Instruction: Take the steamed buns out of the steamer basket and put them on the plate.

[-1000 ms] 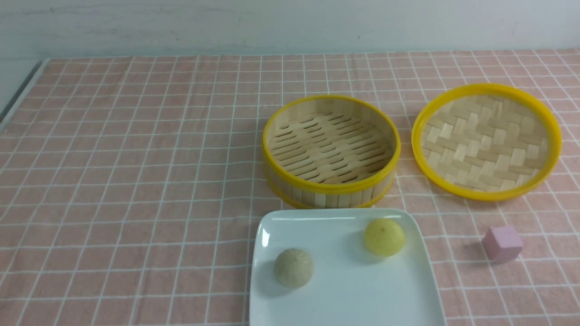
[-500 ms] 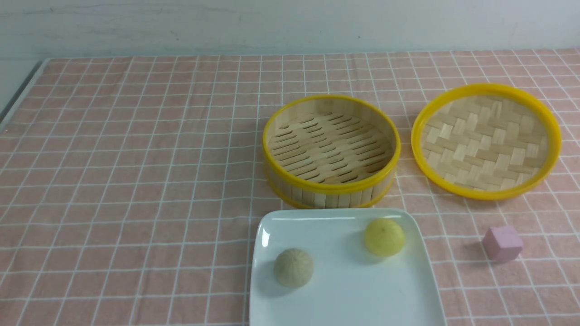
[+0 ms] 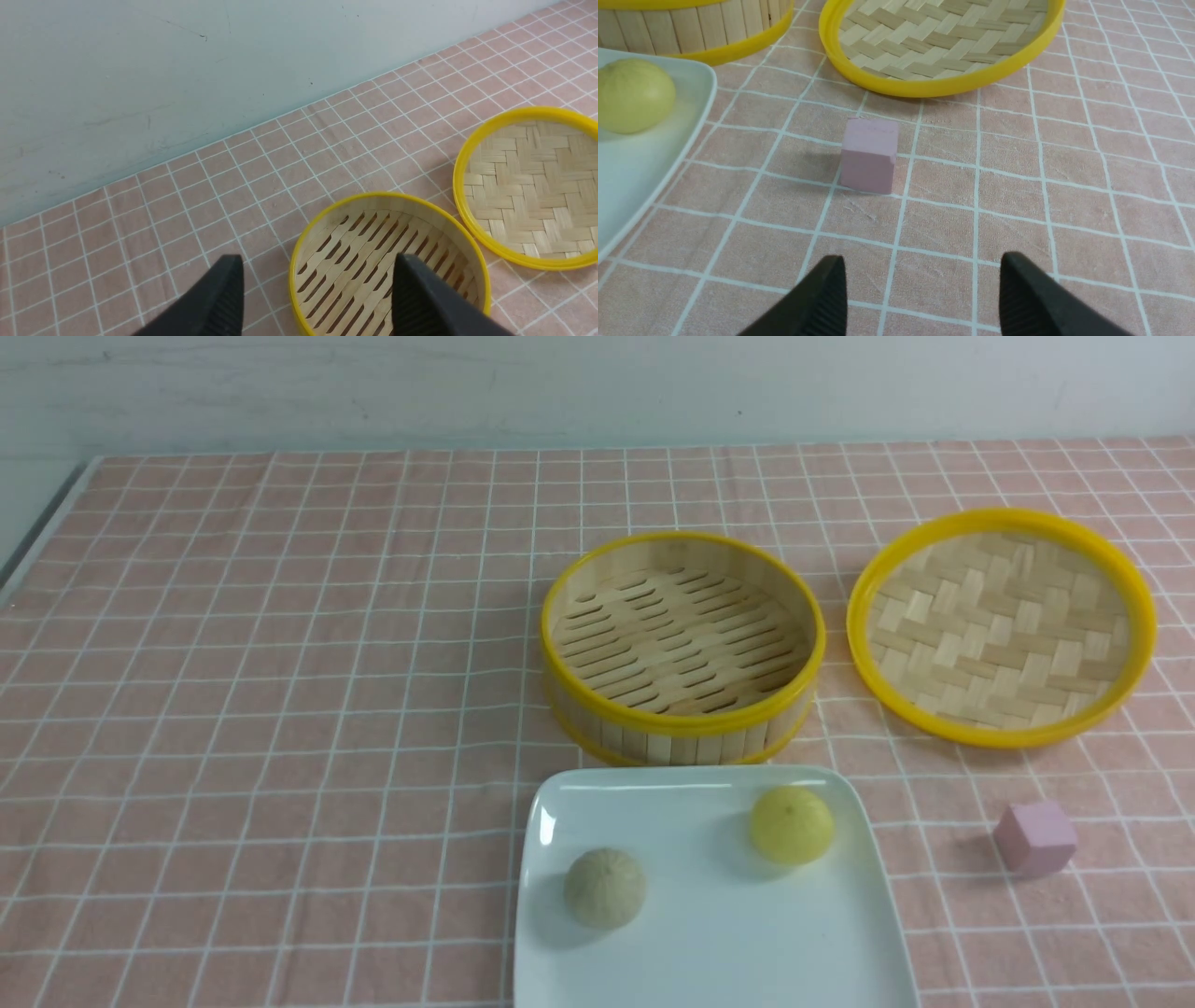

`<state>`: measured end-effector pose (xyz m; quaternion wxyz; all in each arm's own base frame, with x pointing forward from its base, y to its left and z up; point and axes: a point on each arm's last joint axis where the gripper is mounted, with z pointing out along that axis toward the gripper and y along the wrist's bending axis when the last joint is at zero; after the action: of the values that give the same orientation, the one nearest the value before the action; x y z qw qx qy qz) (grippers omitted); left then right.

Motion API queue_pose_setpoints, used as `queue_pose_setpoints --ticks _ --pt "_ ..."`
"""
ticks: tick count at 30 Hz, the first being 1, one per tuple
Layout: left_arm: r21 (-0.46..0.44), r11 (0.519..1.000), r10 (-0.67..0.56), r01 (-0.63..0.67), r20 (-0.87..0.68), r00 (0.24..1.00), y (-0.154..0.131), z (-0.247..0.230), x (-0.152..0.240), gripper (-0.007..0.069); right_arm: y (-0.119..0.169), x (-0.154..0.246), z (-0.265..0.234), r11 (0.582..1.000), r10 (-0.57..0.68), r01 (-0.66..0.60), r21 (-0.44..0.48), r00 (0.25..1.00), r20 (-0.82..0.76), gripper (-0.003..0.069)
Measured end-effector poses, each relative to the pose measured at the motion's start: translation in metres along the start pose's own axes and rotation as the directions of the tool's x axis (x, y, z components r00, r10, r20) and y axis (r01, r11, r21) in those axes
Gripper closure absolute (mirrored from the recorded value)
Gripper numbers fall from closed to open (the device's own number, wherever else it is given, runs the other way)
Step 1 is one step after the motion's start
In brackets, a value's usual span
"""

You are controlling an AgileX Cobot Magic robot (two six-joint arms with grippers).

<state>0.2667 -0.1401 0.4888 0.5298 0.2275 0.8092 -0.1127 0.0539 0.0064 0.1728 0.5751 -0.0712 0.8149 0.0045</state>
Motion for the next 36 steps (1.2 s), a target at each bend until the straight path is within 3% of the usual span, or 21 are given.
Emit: queue_pose_setpoints --ticks 10,14,19,25,27,36 --pt "-0.082 0.994 0.053 -0.066 -0.152 0.987 0.008 0.011 0.016 0.0187 0.000 0.000 0.000 1.000 0.000 0.000 0.000 1.000 0.000 0.0216" --pt "-0.163 0.985 0.004 -0.049 -0.265 0.964 0.019 0.023 0.053 0.0187 0.000 0.000 0.000 1.000 0.000 0.000 0.000 1.000 0.000 0.0216" --pt "-0.237 0.972 -0.067 -0.002 -0.285 0.956 0.041 0.021 0.101 0.0187 0.000 0.000 0.000 1.000 0.000 0.000 0.000 1.000 0.000 0.0216" --pt "-0.348 0.931 -0.198 0.111 -0.226 0.954 0.072 0.003 0.180 0.0187 0.000 0.000 0.000 1.000 -0.002 0.002 0.001 1.000 0.000 0.0216" --pt "-0.423 0.888 -0.280 0.179 -0.190 0.941 0.082 -0.015 0.225 0.0187 0.000 0.000 0.000 1.000 -0.002 0.002 0.001 1.000 0.000 0.0216" --pt "-0.575 0.771 -0.301 0.274 0.052 0.952 0.063 -0.074 0.319 0.0187 0.000 0.000 0.000 1.000 -0.003 0.003 0.001 1.000 0.000 0.0216"
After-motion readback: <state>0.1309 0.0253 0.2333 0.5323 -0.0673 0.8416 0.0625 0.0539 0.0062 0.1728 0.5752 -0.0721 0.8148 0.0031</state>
